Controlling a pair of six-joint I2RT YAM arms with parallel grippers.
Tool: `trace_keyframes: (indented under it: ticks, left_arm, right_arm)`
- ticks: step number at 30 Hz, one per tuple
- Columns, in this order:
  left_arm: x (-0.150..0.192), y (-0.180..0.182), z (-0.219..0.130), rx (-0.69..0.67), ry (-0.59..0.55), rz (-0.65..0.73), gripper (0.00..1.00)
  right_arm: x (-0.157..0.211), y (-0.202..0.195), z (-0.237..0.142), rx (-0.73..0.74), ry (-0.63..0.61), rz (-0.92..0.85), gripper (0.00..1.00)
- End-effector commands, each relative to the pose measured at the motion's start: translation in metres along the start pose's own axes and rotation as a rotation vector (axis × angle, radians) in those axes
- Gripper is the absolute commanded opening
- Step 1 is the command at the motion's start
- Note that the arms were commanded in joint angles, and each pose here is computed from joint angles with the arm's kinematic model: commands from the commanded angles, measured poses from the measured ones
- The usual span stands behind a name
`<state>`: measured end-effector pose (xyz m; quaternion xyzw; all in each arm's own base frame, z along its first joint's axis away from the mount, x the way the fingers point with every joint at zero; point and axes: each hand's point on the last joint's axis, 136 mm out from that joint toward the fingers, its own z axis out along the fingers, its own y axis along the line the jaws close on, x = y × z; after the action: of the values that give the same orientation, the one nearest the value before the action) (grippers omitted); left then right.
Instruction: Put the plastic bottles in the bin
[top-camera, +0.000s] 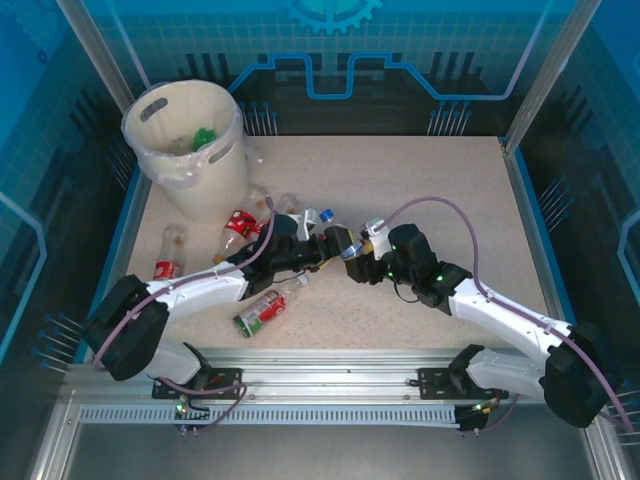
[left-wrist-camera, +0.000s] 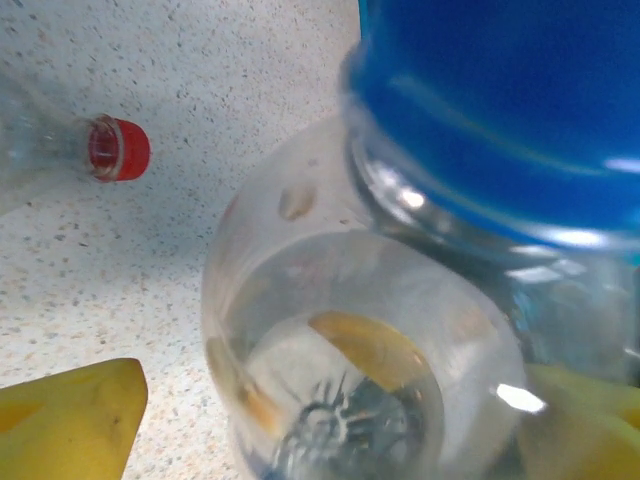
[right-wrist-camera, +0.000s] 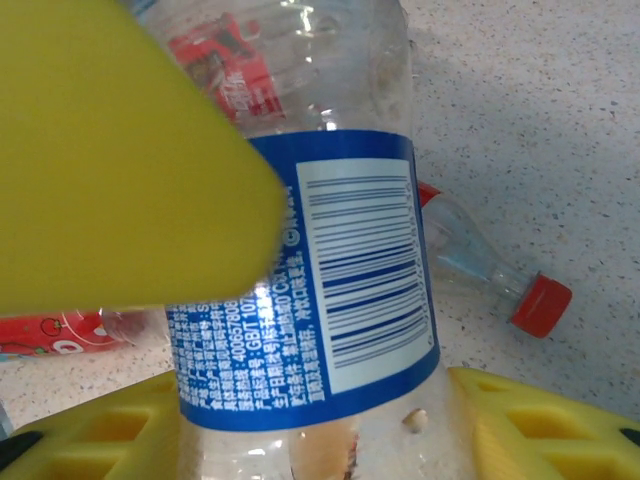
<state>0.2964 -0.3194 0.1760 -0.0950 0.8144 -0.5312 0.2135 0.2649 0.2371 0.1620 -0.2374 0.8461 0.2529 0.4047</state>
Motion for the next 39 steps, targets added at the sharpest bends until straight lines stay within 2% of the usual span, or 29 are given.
trace_keyframes:
  ticks: [1,8,12,17,19,21,24,28,31,35,39]
  left_arm:
    - [-0.01,-0.021,0.008,0.076,-0.037,0.006,0.86]
    - [-0.011,-0.016,0.011,0.066,-0.043,-0.001,0.66]
    - [-0.012,-0.015,0.012,0.054,-0.044,0.006,0.62]
    - [-0.014,-0.014,0.013,0.04,-0.046,0.014,0.6]
    - [-0.015,-0.015,0.013,0.034,-0.047,0.021,0.6]
    - [-0.016,-0.014,0.014,0.028,-0.048,0.027,0.6]
    - [-0.017,-0.012,0.014,0.02,-0.049,0.03,0.59]
    - [-0.022,-0.012,0.012,-0.004,-0.051,0.057,0.59]
    - [-0.038,-0.027,0.002,-0.037,-0.071,0.137,0.58]
    - [-0.07,-0.061,-0.019,0.003,-0.107,0.205,0.54]
    - [-0.122,-0.079,-0.056,-0.041,-0.173,0.287,0.48]
  right_arm:
    - [-0.01,0.012,-0.002,-0.056,-0.052,0.013,0.48]
    - [-0.003,0.012,0.0,-0.054,-0.04,-0.007,0.49]
    - [-0.002,0.012,0.0,-0.055,-0.036,-0.013,0.53]
    - [-0.006,0.012,-0.004,-0.053,-0.042,-0.041,0.69]
    - [-0.005,0.01,-0.007,-0.046,-0.036,-0.058,0.81]
    - [-0.004,0.007,-0.011,-0.03,-0.027,-0.072,0.88]
    - [-0.001,0.001,-0.02,-0.011,-0.014,-0.089,0.95]
    - [0.001,-0.009,-0.036,0.025,-0.014,-0.104,0.97]
    - [0.0,-0.021,-0.049,0.068,-0.032,-0.09,0.97]
    - [0.005,-0.032,-0.053,0.104,-0.017,-0.062,0.97]
    - [0.017,-0.034,-0.048,0.106,0.015,-0.031,0.97]
